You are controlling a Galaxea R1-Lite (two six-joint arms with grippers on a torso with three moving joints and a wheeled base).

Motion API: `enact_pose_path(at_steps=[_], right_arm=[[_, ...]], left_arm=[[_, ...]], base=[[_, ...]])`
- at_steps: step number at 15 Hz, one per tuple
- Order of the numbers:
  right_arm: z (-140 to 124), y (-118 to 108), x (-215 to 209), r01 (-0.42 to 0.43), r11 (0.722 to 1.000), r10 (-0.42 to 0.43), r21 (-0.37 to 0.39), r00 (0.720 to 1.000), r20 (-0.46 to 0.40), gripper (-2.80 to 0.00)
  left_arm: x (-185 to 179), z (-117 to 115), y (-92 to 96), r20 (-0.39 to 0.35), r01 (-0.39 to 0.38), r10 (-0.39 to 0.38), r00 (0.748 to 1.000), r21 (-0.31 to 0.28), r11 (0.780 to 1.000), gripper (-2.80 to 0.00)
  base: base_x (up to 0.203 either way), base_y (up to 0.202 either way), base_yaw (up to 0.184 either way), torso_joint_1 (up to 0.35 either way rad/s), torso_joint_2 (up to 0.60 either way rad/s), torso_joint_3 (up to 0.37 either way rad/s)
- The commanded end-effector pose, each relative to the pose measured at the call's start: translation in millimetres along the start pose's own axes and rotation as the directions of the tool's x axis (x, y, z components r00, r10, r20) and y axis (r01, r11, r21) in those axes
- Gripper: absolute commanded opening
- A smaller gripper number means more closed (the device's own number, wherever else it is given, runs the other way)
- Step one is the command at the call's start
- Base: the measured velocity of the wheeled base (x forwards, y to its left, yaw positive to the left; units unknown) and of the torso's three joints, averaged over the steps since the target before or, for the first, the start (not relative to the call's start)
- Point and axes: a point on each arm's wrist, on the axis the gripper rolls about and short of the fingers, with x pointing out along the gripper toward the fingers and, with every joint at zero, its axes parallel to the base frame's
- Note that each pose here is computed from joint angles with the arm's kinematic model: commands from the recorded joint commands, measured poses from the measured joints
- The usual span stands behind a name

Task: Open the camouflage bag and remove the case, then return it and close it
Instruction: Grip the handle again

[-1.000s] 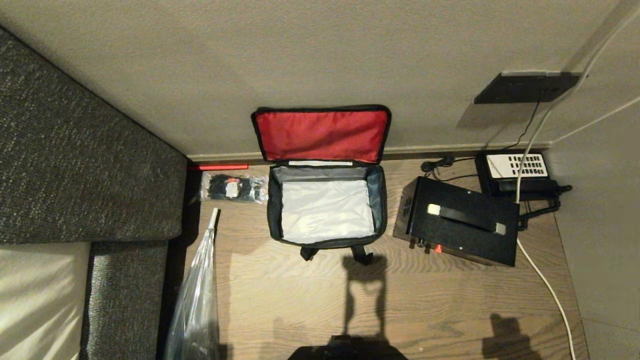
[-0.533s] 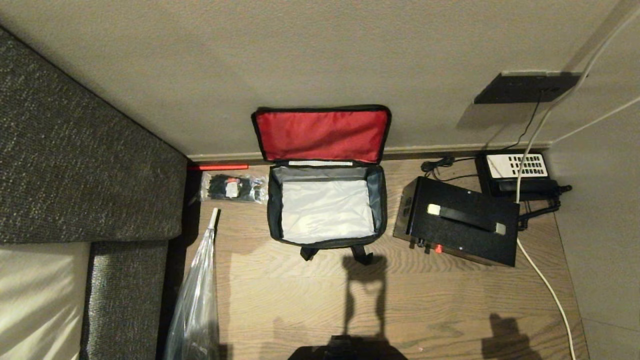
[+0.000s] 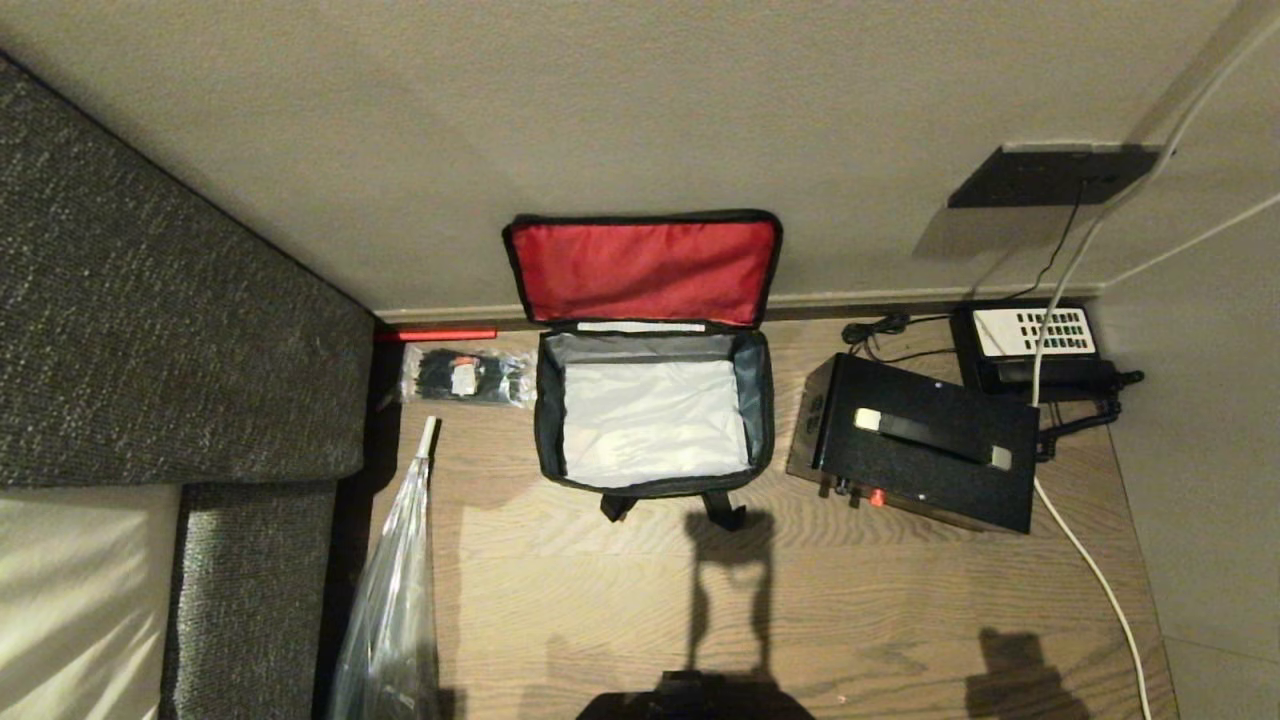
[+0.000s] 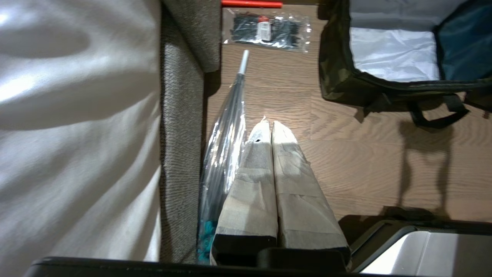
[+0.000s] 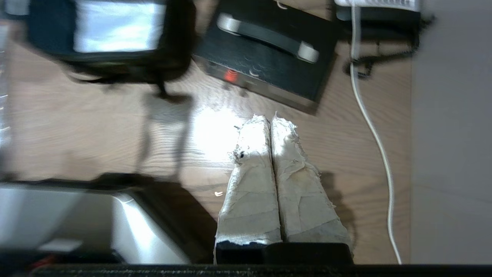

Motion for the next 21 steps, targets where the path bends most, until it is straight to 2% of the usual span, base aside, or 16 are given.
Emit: enact_pose_path(at_steps=[1,2,3,5,8,12,15,16,18,19,21], right_arm=[[19.5,2.9,-32.0,-0.073,0.997,0.076,0.026,0.984,-0.162,-2.8],[17.9,4.4,-42.2,-0.097,0.993,0.109,0.062,0.964,-0.243,-2.8],[15.9,5.4,-46.5,-0.112,0.987,0.141,0.114,0.949,-0.282,-2.8],[26.6,5.9,-53.3,-0.128,0.982,0.159,0.142,0.958,-0.237,-2.8],[36.0,8.0,-67.4,-0.193,0.967,0.228,0.165,0.946,-0.23,-2.8],[27.1,10.0,-67.5,-0.244,0.946,0.301,0.212,0.905,-0.302,-2.8],[46.2,8.9,-58.7,-0.252,0.935,0.331,0.25,0.875,-0.354,-2.8],[64.4,6.9,-49.7,-0.25,0.931,0.34,0.267,0.858,-0.385,-2.8],[99.2,2.3,-8.1,-0.23,0.925,0.358,0.301,0.792,-0.495,-2.8],[112.2,0.3,17.9,-0.226,0.926,0.36,0.303,0.773,-0.522,-2.8],[127.8,-3.5,79.3,-0.223,0.932,0.351,0.286,0.757,-0.552,-2.8]], left_arm=[[0.2,-0.9,0.0,-0.003,-0.001,0.001,1.0,0.001,1.0,-2.8],[0.1,-0.9,0.0,-0.001,-0.001,0.001,1.0,0.001,1.0,-2.8],[0.2,-0.9,0.0,-0.003,-0.001,0.001,1.0,0.0,1.0,-2.8],[0.1,-0.9,0.0,-0.001,-0.001,0.001,1.0,0.001,1.0,-2.8],[0.1,-0.9,0.0,-0.001,-0.001,0.001,1.0,0.001,1.0,-2.8],[0.1,-0.9,0.0,-0.001,-0.001,0.001,1.0,0.001,1.0,-2.8],[0.1,-0.9,0.0,-0.001,-0.001,0.001,1.0,0.001,1.0,-2.8],[0.1,-0.9,0.0,-0.001,-0.001,0.001,1.0,0.001,1.0,-2.8],[0.1,-0.9,0.0,-0.001,-0.001,0.001,1.0,0.001,1.0,-2.8],[0.1,-0.9,0.0,-0.001,-0.001,0.001,1.0,0.001,1.0,-2.8],[0.1,-0.9,0.0,-0.001,-0.001,0.001,1.0,0.001,1.0,-2.8]], base=[[0.0,0.0,0.0,0.0,0.0,0.0],[0.0,0.0,0.0,0.0,0.0,0.0],[0.0,0.0,0.0,0.0,0.0,0.0],[0.0,0.0,0.0,0.0,0.0,0.0],[0.0,0.0,0.0,0.0,0.0,0.0],[0.0,0.0,0.0,0.0,0.0,0.0],[0.0,0.0,0.0,0.0,0.0,0.0],[0.0,0.0,0.0,0.0,0.0,0.0],[0.0,0.0,0.0,0.0,0.0,0.0],[0.0,0.0,0.0,0.0,0.0,0.0],[0.0,0.0,0.0,0.0,0.0,0.0]])
